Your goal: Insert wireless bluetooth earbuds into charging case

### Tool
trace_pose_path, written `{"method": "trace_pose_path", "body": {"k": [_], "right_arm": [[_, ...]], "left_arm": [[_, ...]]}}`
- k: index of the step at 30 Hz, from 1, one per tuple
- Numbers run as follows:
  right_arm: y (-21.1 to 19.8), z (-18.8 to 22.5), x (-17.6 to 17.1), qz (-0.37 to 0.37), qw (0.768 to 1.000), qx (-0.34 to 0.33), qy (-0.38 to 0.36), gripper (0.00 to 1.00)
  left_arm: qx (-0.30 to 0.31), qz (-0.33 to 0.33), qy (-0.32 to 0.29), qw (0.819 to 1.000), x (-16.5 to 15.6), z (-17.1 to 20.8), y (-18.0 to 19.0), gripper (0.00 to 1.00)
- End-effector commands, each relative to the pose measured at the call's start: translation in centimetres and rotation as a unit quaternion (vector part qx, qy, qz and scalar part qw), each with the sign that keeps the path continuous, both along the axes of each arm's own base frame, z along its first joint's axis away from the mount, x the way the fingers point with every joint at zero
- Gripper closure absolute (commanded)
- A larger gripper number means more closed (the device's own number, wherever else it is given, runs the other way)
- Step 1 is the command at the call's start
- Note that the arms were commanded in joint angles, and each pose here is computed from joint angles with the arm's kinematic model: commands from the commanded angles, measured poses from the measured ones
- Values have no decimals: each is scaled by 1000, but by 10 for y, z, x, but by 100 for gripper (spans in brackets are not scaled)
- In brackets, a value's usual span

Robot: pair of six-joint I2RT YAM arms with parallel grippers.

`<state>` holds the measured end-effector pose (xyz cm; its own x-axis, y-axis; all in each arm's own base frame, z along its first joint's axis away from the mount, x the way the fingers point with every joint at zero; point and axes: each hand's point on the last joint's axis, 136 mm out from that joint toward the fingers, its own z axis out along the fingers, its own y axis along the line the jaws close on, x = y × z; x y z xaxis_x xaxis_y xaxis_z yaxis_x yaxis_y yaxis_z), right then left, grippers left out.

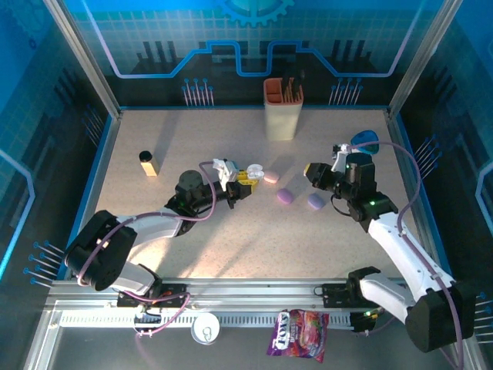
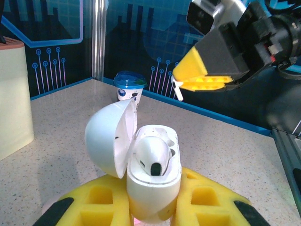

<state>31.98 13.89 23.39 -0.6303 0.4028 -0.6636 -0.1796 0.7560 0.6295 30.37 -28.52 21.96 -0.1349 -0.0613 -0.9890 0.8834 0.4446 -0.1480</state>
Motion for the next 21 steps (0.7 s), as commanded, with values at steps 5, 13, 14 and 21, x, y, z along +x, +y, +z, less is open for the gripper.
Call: {"method": "trace_pose_path", "body": {"k": [5,13,14,21], "right_arm": [[51,65,3,76,991,36,-104,85],[93,78,-6,149,978,44,-136,85],[97,78,-7,155,977,46,-137,85],[120,89,-7,188,969,55,-151,85]], "left_arm": [[-36,-17,-18,999,2,26,-6,100],[-57,-31,-15,998,-1,34,-8,100],[-59,-32,-15,998,-1,35,-8,100],[-63,-31,-9,997,0,38,-9,100]]}}
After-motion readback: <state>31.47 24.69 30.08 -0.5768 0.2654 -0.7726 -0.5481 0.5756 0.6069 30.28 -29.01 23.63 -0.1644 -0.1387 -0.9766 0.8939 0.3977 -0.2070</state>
